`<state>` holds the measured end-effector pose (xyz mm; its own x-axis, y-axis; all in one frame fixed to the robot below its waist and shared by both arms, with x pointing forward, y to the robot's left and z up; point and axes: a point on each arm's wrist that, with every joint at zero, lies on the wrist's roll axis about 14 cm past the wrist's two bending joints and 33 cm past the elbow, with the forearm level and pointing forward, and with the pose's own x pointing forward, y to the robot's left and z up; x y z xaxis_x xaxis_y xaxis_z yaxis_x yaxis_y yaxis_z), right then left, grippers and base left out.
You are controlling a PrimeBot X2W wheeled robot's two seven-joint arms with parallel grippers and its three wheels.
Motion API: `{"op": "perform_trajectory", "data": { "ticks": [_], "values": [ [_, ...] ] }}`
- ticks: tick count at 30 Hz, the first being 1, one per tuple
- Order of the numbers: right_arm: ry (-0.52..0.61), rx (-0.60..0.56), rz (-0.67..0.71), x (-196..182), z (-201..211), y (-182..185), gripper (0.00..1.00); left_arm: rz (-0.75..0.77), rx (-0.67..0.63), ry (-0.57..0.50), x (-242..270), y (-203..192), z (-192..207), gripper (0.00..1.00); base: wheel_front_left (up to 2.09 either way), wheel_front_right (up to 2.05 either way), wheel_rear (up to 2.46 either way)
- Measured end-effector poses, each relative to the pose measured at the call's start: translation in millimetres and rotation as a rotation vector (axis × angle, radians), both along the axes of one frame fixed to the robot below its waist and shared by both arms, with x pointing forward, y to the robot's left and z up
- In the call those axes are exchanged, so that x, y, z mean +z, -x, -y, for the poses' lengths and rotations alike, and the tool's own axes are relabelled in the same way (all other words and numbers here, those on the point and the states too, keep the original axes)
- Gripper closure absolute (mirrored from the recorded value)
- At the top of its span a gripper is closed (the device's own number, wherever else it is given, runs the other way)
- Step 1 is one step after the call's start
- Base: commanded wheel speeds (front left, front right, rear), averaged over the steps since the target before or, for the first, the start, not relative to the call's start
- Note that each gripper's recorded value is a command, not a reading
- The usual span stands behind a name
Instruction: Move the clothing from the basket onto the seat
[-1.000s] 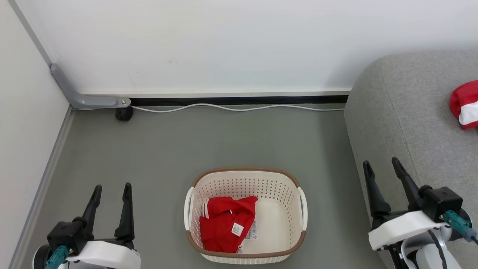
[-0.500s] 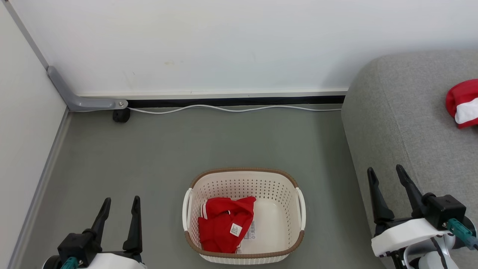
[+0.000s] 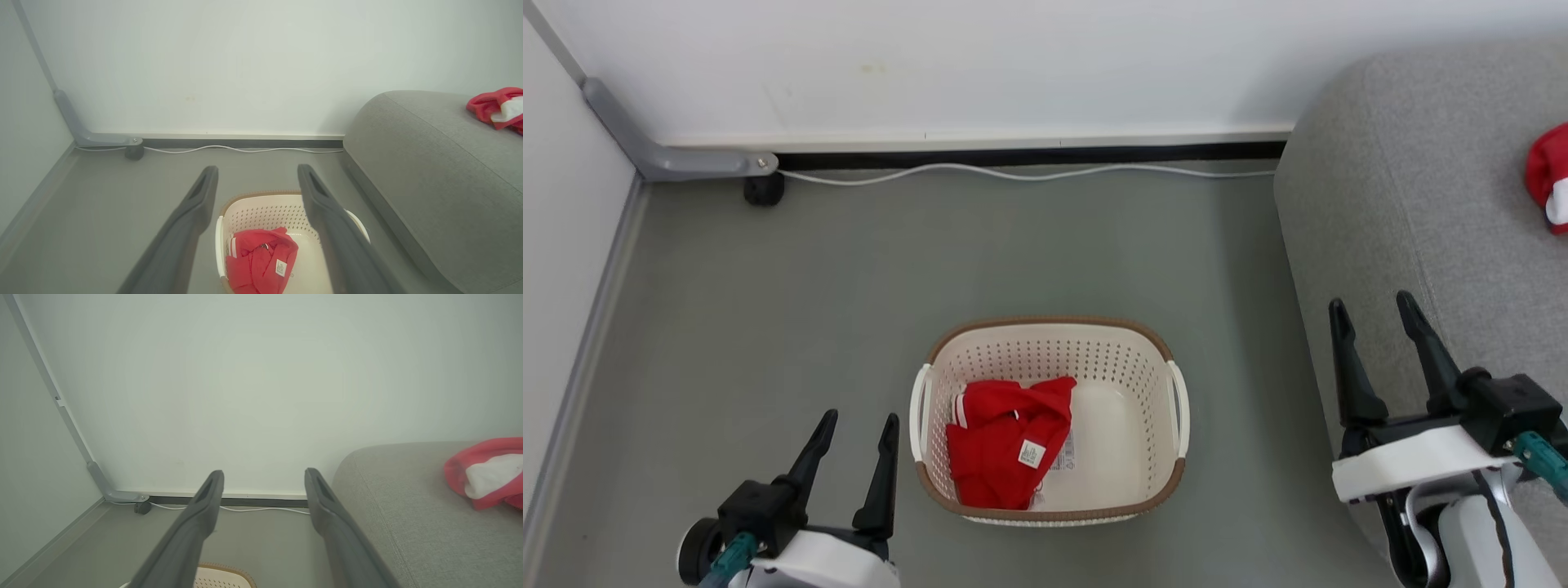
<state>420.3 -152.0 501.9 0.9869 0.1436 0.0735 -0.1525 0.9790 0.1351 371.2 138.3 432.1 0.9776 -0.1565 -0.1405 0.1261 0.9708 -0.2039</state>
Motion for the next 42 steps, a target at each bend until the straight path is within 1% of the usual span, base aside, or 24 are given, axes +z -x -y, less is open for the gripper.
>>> {"op": "perform_trajectory", "data": {
  "ticks": [3,10,19,23,27,30,37,42],
  "values": [
    [-0.001,-0.003,0.009,0,0,-14,0.00,-0.015,-0.042,0.011,-7,-15,14,0.00,0.00,0.00,0.00],
    [0.006,-0.014,-0.002,-15,4,-46,0.00,-0.075,-0.149,0.030,-36,-49,50,0.00,0.00,0.00,0.00],
    [0.021,0.020,-0.001,-39,-4,-96,0.00,-0.178,-0.278,0.049,-95,-89,95,0.00,0.00,0.00,0.00],
    [0.000,0.032,-0.021,-58,-6,-114,0.00,-0.211,-0.383,0.040,-124,-105,124,0.00,0.00,0.00,0.00],
    [-0.022,0.041,-0.049,-80,-7,-125,0.00,-0.225,-0.478,0.006,-152,-124,146,0.00,0.00,0.00,0.00],
    [-0.026,0.040,-0.076,-96,-5,-128,0.00,-0.261,-0.534,-0.036,-180,-129,153,0.00,0.00,0.00,0.00],
    [-0.034,0.020,-0.140,-128,6,-129,0.00,-0.411,-0.620,-0.133,-251,-121,156,0.00,0.00,0.00,0.00],
    [-0.039,0.008,-0.175,-144,12,-127,0.00,-0.505,-0.642,-0.189,-287,-120,155,0.00,0.00,0.00,0.00]
  ]
}}
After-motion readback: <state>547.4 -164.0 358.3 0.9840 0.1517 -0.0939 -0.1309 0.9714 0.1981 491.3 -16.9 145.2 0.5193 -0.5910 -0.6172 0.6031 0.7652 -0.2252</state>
